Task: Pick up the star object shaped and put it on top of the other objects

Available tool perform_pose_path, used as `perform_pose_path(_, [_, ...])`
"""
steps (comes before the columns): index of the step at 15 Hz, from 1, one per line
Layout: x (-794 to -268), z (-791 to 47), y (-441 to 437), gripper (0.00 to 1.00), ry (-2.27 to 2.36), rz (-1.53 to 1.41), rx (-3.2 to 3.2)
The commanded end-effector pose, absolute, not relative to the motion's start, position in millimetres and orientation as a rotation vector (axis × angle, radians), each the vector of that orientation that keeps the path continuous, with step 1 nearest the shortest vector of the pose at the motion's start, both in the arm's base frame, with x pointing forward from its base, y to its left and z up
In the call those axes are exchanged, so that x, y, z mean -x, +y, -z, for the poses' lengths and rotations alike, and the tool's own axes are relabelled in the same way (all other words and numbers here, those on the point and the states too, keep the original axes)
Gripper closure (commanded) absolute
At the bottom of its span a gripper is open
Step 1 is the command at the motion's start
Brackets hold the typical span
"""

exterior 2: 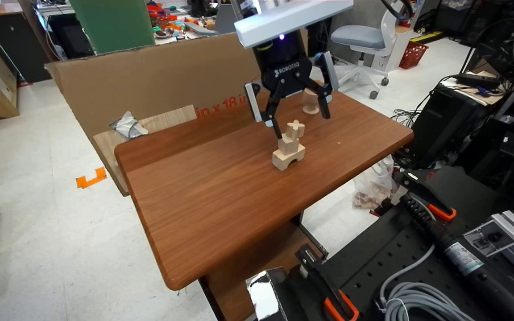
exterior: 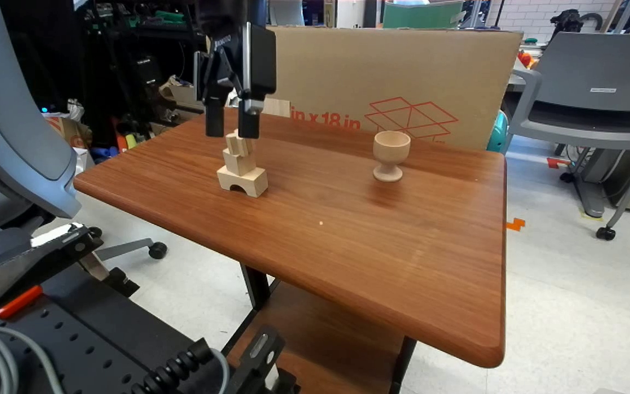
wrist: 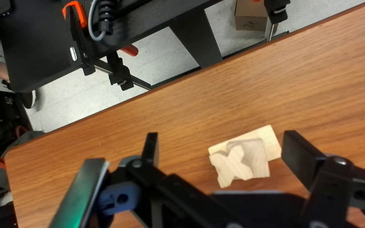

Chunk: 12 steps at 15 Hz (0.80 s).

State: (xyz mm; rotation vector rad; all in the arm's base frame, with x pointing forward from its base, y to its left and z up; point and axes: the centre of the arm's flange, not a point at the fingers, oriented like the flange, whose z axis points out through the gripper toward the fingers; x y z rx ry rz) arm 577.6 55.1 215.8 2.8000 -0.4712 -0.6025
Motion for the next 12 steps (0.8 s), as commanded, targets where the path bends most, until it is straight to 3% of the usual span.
perform_pose_path(1, [-558, -272, 54, 0.00, -0.449, 0.558, -2.864])
perform_pose_path(7, [-559, -345, 33, 0.00, -0.339, 0.500, -3.045])
perform_pose_path(12, [-566, -345, 27, 0.00, -0.346, 0.463, -3.021])
